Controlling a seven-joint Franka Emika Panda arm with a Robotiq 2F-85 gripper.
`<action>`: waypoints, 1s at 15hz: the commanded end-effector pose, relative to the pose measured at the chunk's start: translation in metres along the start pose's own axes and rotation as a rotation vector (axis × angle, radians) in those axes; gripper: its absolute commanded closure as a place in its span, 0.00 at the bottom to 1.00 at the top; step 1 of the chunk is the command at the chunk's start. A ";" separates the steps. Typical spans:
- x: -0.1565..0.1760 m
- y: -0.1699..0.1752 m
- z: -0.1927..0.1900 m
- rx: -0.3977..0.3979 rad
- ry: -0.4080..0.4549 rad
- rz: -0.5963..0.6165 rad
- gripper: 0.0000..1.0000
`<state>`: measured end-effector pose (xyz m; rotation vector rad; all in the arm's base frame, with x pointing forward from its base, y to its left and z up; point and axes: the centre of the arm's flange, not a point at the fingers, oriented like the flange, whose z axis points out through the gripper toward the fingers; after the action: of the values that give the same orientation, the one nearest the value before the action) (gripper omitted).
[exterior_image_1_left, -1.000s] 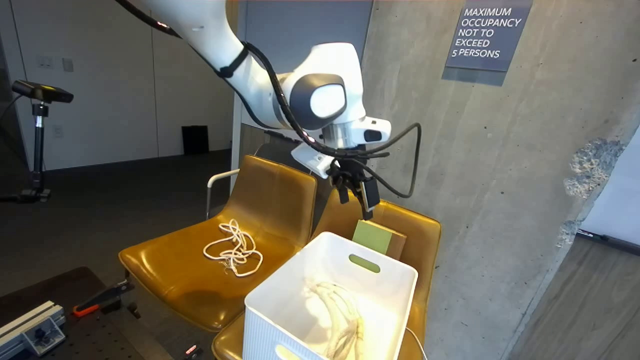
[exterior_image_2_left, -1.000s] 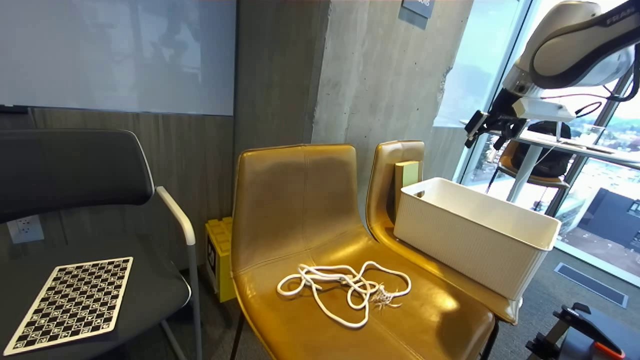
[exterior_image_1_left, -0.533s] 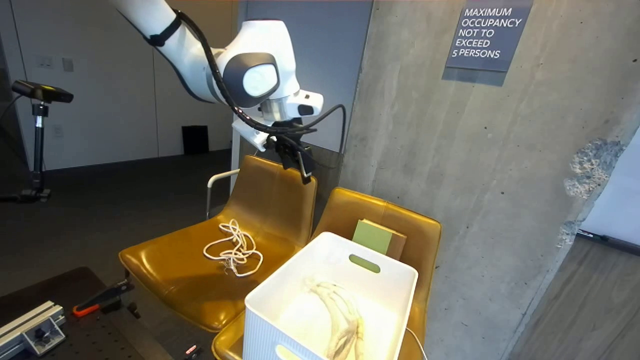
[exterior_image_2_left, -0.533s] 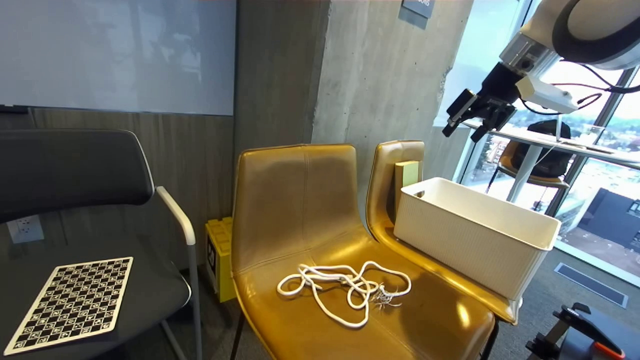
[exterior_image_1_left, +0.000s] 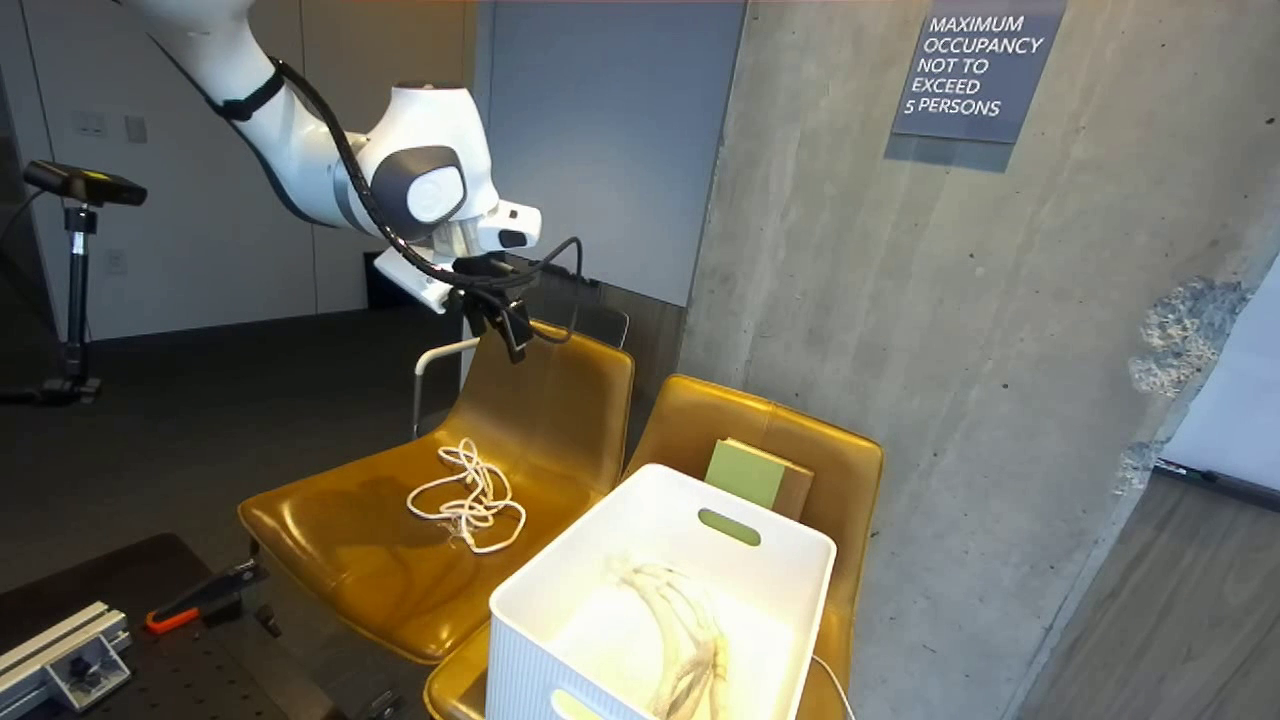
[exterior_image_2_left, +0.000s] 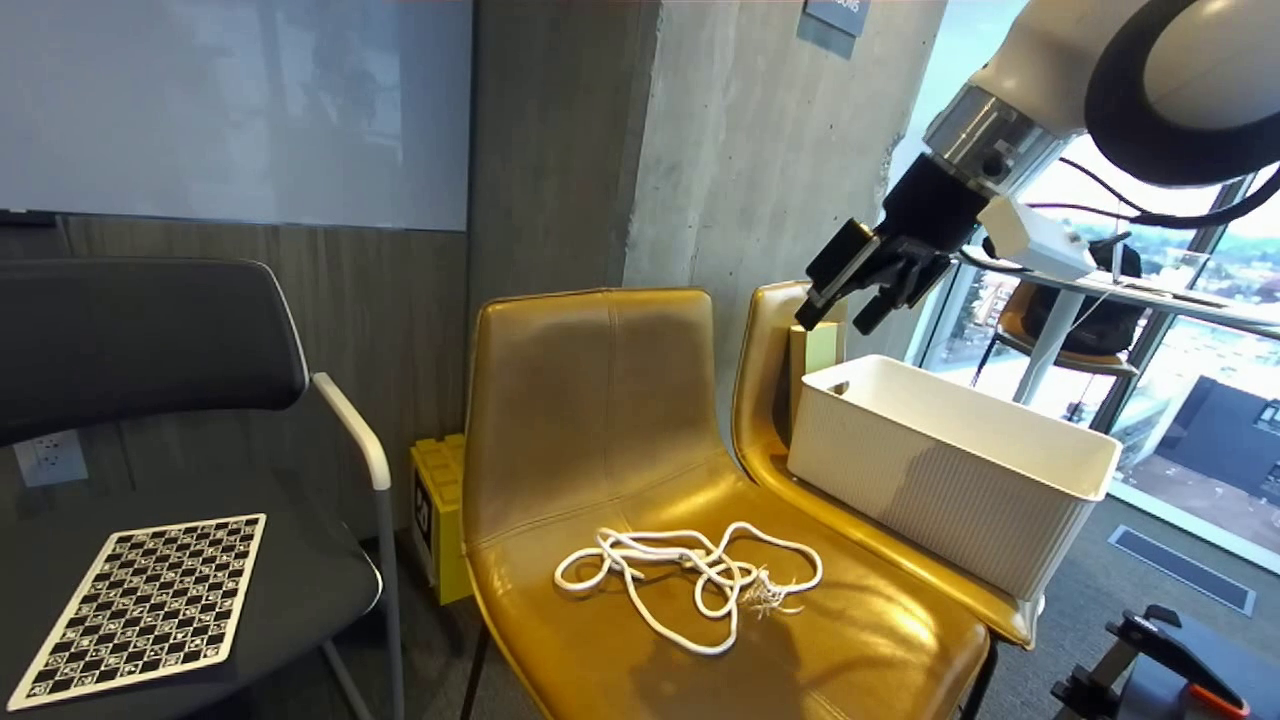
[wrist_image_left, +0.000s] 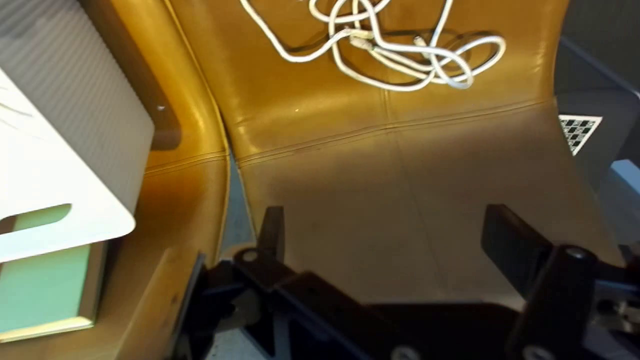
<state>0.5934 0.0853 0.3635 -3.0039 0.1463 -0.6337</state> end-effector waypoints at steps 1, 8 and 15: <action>-0.005 -0.047 0.047 0.000 -0.007 -0.093 0.00; -0.018 -0.097 0.154 -0.071 -0.050 -0.262 0.00; -0.027 -0.086 0.238 -0.190 -0.076 -0.357 0.00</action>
<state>0.6468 0.1842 0.1644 -3.2223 -0.3325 -0.4980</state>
